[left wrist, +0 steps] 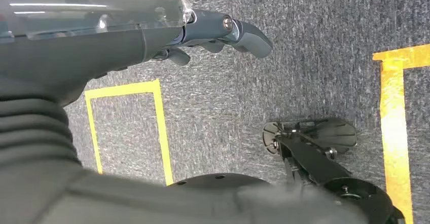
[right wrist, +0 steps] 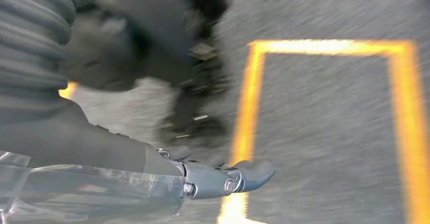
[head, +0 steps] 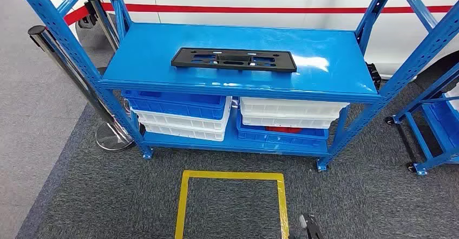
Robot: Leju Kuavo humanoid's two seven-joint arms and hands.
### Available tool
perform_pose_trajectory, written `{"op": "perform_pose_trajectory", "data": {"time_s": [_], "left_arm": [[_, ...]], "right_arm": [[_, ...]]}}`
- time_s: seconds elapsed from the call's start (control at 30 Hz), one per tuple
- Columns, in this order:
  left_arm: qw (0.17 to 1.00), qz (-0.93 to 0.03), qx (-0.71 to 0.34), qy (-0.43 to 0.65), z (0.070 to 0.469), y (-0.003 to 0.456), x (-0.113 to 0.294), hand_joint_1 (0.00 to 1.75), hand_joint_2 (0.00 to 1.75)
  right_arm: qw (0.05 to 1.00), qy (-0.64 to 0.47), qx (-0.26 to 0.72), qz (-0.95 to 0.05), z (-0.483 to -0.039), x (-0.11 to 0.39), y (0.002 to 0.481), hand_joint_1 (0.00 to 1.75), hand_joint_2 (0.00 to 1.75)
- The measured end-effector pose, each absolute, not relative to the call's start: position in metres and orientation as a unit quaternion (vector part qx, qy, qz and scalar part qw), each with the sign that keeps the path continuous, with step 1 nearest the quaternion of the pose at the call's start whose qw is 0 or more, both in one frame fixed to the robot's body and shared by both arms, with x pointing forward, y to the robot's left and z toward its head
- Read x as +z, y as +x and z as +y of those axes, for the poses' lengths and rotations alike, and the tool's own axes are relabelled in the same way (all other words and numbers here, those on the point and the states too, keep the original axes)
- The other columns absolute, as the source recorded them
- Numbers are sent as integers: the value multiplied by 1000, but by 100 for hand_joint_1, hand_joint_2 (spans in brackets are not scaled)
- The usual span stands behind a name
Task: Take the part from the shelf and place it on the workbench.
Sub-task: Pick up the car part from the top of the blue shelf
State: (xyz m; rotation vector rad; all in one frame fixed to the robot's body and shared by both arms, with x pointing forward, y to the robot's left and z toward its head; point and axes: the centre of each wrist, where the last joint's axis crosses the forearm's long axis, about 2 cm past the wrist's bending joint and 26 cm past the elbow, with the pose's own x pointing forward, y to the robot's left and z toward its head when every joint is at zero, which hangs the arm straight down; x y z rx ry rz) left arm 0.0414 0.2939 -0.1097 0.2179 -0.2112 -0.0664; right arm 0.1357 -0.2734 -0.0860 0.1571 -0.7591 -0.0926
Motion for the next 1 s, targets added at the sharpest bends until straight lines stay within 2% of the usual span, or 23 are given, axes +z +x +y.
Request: {"op": "perform_pose_trajectory", "data": {"time_s": [0.27, 0.6, 0.73, 1.0], "left_arm": [[988, -103, -40, 110, 288, 45, -110, 0, 0], [987, -103, -51, 108, 280, 49, -109, 0, 0], [987, -105, -58, 108, 278, 51, -109, 0, 0], [986, -112, -75, 97, 265, 59, -108, 0, 0]], "right_arm": [[857, 107, -24, -504, -269, -54, 194, 0, 175], [719, 158, 26, -676, -253, 15, 266, 0, 175], [648, 179, 50, -739, -243, 51, 287, 0, 0], [502, 219, 91, -832, -219, 121, 310, 0, 0]]}}
